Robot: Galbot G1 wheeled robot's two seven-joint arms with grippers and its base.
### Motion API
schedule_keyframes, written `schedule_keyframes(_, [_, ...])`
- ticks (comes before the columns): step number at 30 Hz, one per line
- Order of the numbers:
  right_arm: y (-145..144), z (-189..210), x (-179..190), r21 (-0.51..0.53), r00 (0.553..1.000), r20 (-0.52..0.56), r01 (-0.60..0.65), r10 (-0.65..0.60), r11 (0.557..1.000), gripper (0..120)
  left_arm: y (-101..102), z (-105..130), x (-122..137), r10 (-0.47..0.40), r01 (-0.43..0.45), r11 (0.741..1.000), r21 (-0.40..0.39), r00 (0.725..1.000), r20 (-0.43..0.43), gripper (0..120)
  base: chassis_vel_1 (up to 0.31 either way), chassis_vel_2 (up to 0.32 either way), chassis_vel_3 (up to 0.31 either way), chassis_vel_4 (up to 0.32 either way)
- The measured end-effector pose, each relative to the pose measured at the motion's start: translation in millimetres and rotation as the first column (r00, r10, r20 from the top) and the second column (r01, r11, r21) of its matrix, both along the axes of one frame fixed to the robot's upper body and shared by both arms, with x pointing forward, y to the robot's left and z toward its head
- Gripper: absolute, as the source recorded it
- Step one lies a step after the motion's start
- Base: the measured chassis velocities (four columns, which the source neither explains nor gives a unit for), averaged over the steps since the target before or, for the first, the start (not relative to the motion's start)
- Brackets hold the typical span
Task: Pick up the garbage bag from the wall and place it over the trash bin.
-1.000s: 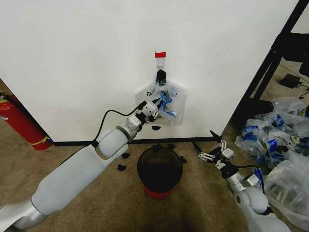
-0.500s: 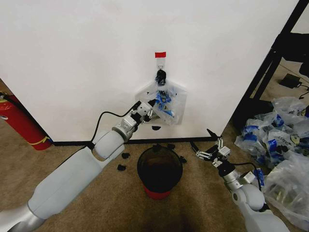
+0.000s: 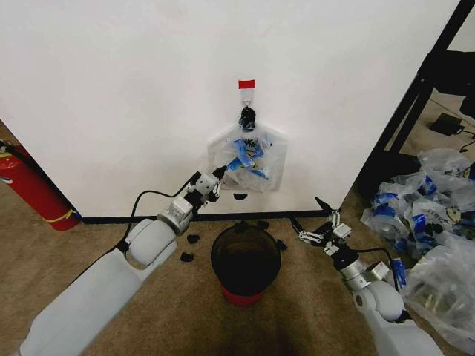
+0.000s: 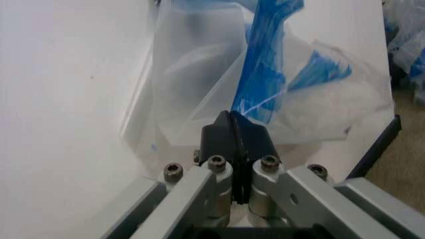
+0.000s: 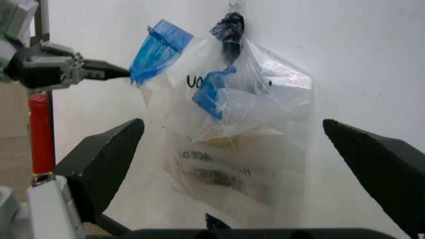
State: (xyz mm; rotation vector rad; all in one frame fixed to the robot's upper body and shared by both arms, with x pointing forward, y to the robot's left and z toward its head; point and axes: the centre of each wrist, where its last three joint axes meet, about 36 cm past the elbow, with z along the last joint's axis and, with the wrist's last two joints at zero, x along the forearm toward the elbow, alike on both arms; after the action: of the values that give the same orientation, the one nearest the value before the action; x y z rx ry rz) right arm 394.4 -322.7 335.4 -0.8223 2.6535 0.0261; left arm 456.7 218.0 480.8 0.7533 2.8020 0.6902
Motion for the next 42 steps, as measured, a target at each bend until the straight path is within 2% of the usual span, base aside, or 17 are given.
schedule_keyframes(9, [-3, 1, -4, -0.006, 1.0, 0.002, 0.002, -0.001, 1.0, 100, 1, -11, -6, -0.022, 0.022, 0.999, -0.028, 1.0, -0.004, 0, 0.0, 0.0, 0.0, 0.0])
schedule_keyframes(14, [-3, -1, -5, -0.006, 1.0, 0.001, -0.001, 0.001, 1.0, 100, -5, 6, -4, -0.06, 0.064, 0.996, -0.058, 0.995, 0.074, 2, 0.0, 0.0, 0.0, 0.0])
schedule_keyframes(19, [-2, -1, -6, -0.006, 1.0, 0.0, -0.002, 0.002, 1.0, 100, -8, 25, 3, -0.09, 0.094, 0.995, -0.03, 0.99, 0.112, 18, 0.0, 0.0, 0.0, 0.0])
schedule_keyframes(24, [-2, -1, -6, -0.006, 1.0, 0.0, -0.003, 0.003, 1.0, 100, -9, 27, 4, -0.094, 0.097, 0.995, -0.023, 0.989, 0.112, 38, 0.0, 0.0, 0.0, 0.0])
schedule_keyframes(25, [-2, -1, -6, -0.006, 1.0, 0.0, -0.003, 0.003, 1.0, 100, -9, 27, 4, -0.094, 0.097, 0.995, -0.023, 0.989, 0.112, 38, 0.0, 0.0, 0.0, 0.0])
schedule_keyframes(27, [-1, -2, -7, -0.003, 1.0, -0.003, -0.004, 0.004, 1.0, 100, -18, 15, 19, -0.094, 0.095, 0.996, -0.003, 0.994, 0.055, 48, 0.0, 0.0, 0.0, 0.0])
schedule_keyframes(31, [-3, -3, -10, -0.006, 1.0, -0.007, 0.002, -0.002, 1.0, 100, -26, 18, 40, -0.09, 0.09, 0.996, 0.009, 0.994, 0.056, 63, 0.0, 0.0, 0.0, 0.0])
schedule_keyframes(33, [-4, -3, -10, -0.007, 1.0, -0.007, 0.003, -0.003, 1.0, 100, -28, 18, 43, -0.089, 0.088, 0.996, 0.01, 0.994, 0.057, 67, 0.0, 0.0, 0.0, 0.0])
schedule_keyframes(34, [-5, -3, -10, -0.007, 1.0, -0.007, 0.005, -0.005, 1.0, 100, -30, 19, 47, -0.084, 0.084, 0.996, 0.01, 0.995, 0.061, 73, 0.0, 0.0, 0.0, 0.0])
schedule_keyframes(38, [-6, -3, -10, -0.008, 1.0, -0.008, 0.009, -0.009, 1.0, 100, -34, 23, 51, -0.069, 0.068, 0.998, 0.013, 0.996, 0.063, 88, 0.0, 0.0, 0.0, 0.0])
schedule_keyframes(41, [-7, -4, -10, -0.009, 1.0, -0.01, 0.012, -0.012, 1.0, 100, -34, 22, 52, -0.061, 0.061, 0.998, 0.018, 0.996, 0.058, 90, 0.0, 0.0, 0.0, 0.0])
schedule_keyframes(42, [-8, -4, -9, -0.008, 1.0, -0.009, 0.013, -0.014, 1.0, 100, -34, 20, 53, -0.053, 0.051, 0.998, 0.023, 0.997, 0.055, 85, 0.0, 0.0, 0.0, 0.0])
